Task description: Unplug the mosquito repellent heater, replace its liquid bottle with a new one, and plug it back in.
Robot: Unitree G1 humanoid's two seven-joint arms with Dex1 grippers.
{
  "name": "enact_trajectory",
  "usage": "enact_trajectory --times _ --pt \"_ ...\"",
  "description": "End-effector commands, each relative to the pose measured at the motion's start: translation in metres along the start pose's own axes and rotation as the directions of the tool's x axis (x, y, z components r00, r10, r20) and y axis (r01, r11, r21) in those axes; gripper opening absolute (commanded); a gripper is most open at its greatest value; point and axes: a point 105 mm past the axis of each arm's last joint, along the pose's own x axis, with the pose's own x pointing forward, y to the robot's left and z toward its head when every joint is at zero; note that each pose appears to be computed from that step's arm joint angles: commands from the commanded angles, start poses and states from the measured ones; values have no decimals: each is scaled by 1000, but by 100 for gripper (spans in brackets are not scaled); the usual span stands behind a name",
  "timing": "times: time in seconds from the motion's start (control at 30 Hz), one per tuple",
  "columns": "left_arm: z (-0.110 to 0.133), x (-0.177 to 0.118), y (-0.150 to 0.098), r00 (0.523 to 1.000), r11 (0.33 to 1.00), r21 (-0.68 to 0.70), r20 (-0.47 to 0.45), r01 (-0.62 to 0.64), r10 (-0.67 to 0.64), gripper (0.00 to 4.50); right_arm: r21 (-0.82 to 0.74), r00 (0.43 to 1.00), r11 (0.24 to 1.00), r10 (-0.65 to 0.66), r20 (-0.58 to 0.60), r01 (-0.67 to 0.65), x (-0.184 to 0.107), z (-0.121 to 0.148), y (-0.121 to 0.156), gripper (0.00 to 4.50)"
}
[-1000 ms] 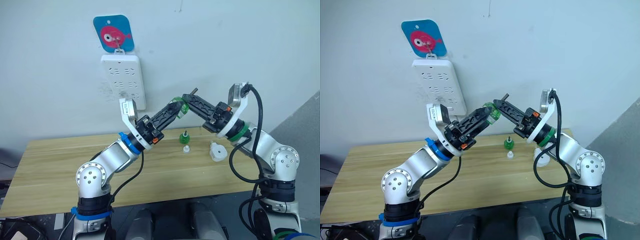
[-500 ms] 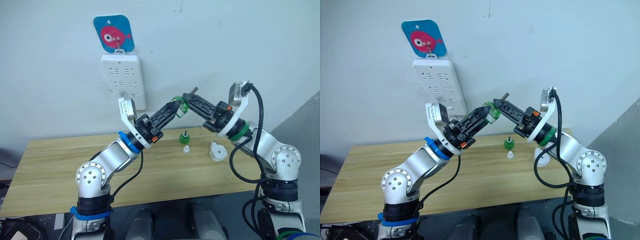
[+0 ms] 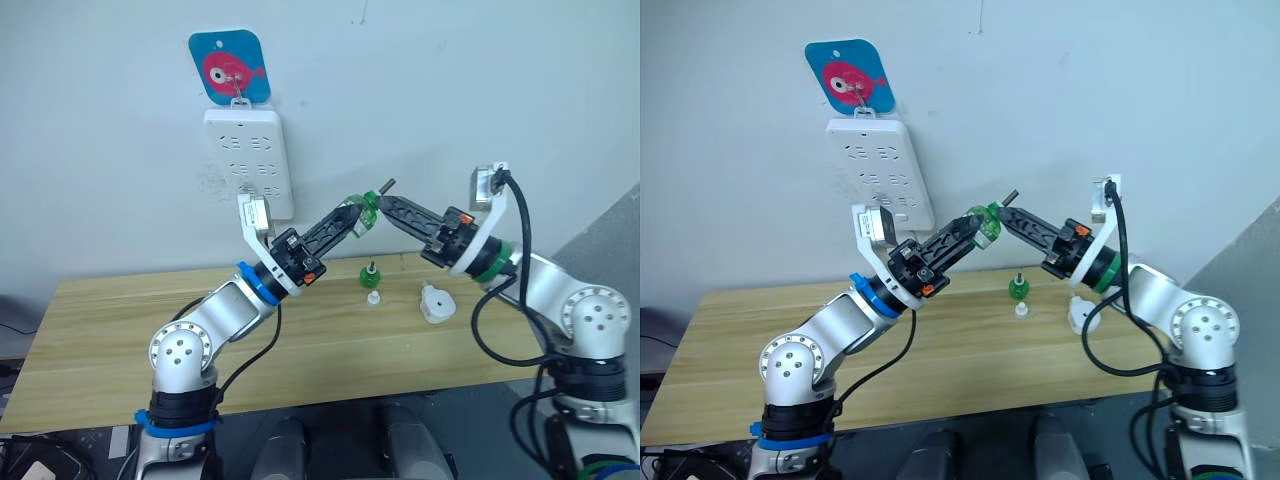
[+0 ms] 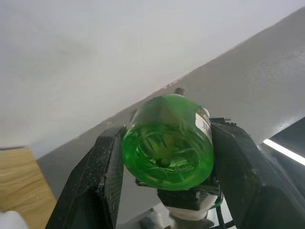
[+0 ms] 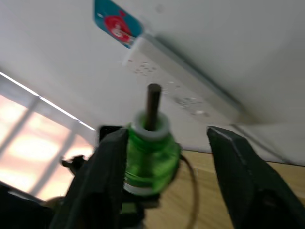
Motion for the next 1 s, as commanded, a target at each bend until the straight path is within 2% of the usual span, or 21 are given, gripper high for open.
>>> enact_trajectory --times 0.03,0.07,0.1,0.2,0.27,0.33,0.37,0.4,0.5,0.63,0.8,1.0 --pt "-7 -5 -12 992 959 278 -126 59 -24 237 -193 954 941 -293 -60 277 -35 7 -53 401" --pt "-11 -8 -9 986 940 335 -168 67 -10 237 -251 930 910 -360 -79 331 -43 7 -65 439" --pt "-16 -12 -4 979 913 401 -205 72 13 237 -337 902 868 -419 -102 364 -51 6 -74 450" --pt "-33 -29 14 942 803 577 -329 149 62 237 -529 821 752 -546 -166 393 -70 -3 -96 450" --pt "-45 -40 20 911 686 679 -408 263 53 237 -670 765 659 -609 -210 341 -76 -15 -105 450" --pt "-53 -51 25 892 541 758 -451 364 32 237 -689 728 662 -623 -288 294 -75 -35 -108 450" --pt "-54 -53 27 893 501 779 -449 377 25 237 -681 724 671 -621 -301 292 -73 -39 -108 450" --pt "-56 -59 29 885 453 792 -465 408 15 237 -693 694 668 -635 -340 271 -73 -48 -110 450" --pt "-64 -76 35 867 364 809 -498 461 8 237 -699 644 659 -668 -373 279 -68 -63 -119 450" --pt "-73 -97 47 852 364 802 -521 473 40 237 -698 587 627 -725 -360 346 -62 -70 -135 450" --pt "-79 -101 48 850 359 802 -526 477 45 237 -701 537 603 -762 -362 381 -61 -73 -150 450" --pt "-83 -99 48 856 358 808 -515 468 43 237 -701 516 603 -768 -380 381 -57 -75 -159 450"
